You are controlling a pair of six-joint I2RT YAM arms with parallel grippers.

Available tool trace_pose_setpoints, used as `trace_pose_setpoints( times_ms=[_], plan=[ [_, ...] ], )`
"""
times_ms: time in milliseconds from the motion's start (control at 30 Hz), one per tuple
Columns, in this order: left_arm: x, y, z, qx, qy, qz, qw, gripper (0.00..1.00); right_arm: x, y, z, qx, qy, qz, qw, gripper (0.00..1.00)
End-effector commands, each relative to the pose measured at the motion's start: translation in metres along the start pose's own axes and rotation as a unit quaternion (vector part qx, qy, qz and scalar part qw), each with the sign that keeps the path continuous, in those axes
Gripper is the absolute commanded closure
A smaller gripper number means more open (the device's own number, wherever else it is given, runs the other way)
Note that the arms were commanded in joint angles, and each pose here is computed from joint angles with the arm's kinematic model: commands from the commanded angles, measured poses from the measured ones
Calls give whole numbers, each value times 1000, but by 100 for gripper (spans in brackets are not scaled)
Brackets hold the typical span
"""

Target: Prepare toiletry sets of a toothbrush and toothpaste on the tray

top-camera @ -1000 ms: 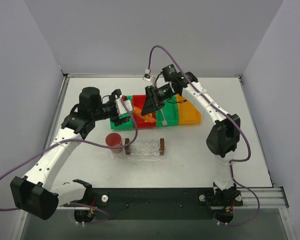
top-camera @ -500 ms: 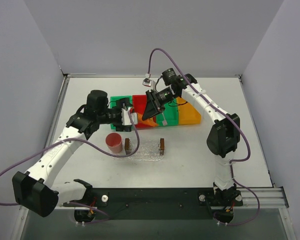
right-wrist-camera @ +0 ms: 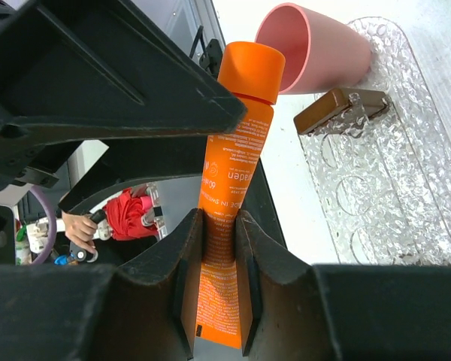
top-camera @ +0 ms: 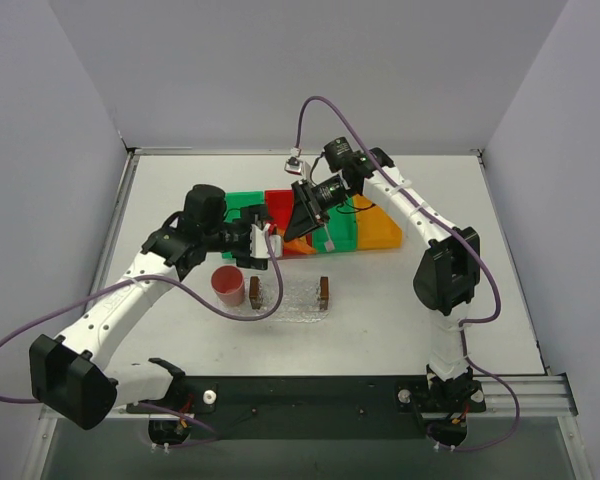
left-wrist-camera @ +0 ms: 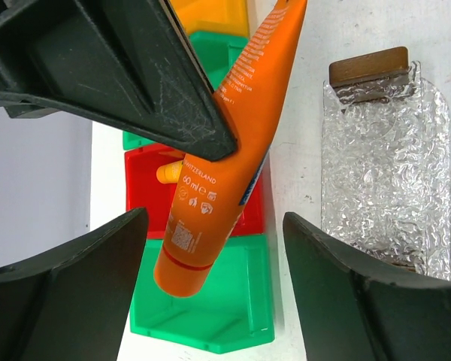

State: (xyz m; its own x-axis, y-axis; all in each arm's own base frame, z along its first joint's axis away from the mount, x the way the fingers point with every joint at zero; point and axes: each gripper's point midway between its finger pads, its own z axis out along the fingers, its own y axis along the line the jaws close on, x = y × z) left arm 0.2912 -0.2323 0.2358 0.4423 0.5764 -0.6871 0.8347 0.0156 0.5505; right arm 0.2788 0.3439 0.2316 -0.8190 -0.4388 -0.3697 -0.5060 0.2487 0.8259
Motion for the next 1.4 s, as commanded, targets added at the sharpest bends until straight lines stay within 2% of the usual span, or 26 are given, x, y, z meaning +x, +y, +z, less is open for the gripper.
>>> trace_pose_setpoints(
  times_ms=[0, 100, 200, 233, 300, 433, 467, 567, 600, 667, 733, 800, 900, 1100, 1133, 1367],
  plan=[
    [-3, 3, 8, -4, -12, 18, 1000, 18, 6, 38, -8, -42, 0, -32, 999, 100],
    [-4, 3, 11, -9, -17, 15, 1000, 21, 7, 41, -6, -43, 3, -35, 998, 100],
    [-4, 5, 14, -12, -21, 10, 1000, 28, 9, 42, -5, -43, 5, -36, 998, 100],
    [-4, 4, 15, -11, -21, 7, 1000, 36, 10, 42, -5, -44, 6, -36, 998, 100],
    [-3, 4, 15, -13, -21, 5, 1000, 43, 10, 41, -5, -41, 6, -36, 998, 100],
    [-3, 2, 15, -12, -21, 1, 1000, 64, 13, 40, -6, -37, 7, -36, 999, 100],
    [-3, 1, 15, -12, -21, -1, 1000, 79, 13, 40, -6, -36, 6, -37, 999, 100],
    [-2, 0, 14, -16, -20, -6, 1000, 99, 11, 41, -9, -34, 3, -39, 999, 99],
    [0, -1, 13, -19, -15, -9, 1000, 100, 9, 41, -12, -33, -1, -41, 999, 89],
    [3, -3, 11, -20, -10, -10, 1000, 100, 7, 44, -18, -31, -10, -46, 998, 82],
    [5, -8, 9, -22, -6, -12, 1000, 100, 0, 46, -28, -21, -25, -55, 998, 68],
    [4, -10, 6, -24, -7, -13, 1000, 100, -6, 52, -39, -15, -40, -66, 997, 39],
    [4, -12, 2, -25, -4, -23, 999, 100, -18, 62, -61, -2, -71, -83, 994, 32],
    [-6, -7, -5, -47, -19, -67, 996, 100, -24, 67, -103, 58, -124, -129, 982, 30],
    [-10, -5, -6, -52, -26, -87, 994, 100, -20, 72, -109, 72, -129, -158, 976, 30],
    [-39, -2, -12, -60, -87, -200, 974, 100, 10, 58, -110, 163, -101, -238, 952, 30]
  ],
)
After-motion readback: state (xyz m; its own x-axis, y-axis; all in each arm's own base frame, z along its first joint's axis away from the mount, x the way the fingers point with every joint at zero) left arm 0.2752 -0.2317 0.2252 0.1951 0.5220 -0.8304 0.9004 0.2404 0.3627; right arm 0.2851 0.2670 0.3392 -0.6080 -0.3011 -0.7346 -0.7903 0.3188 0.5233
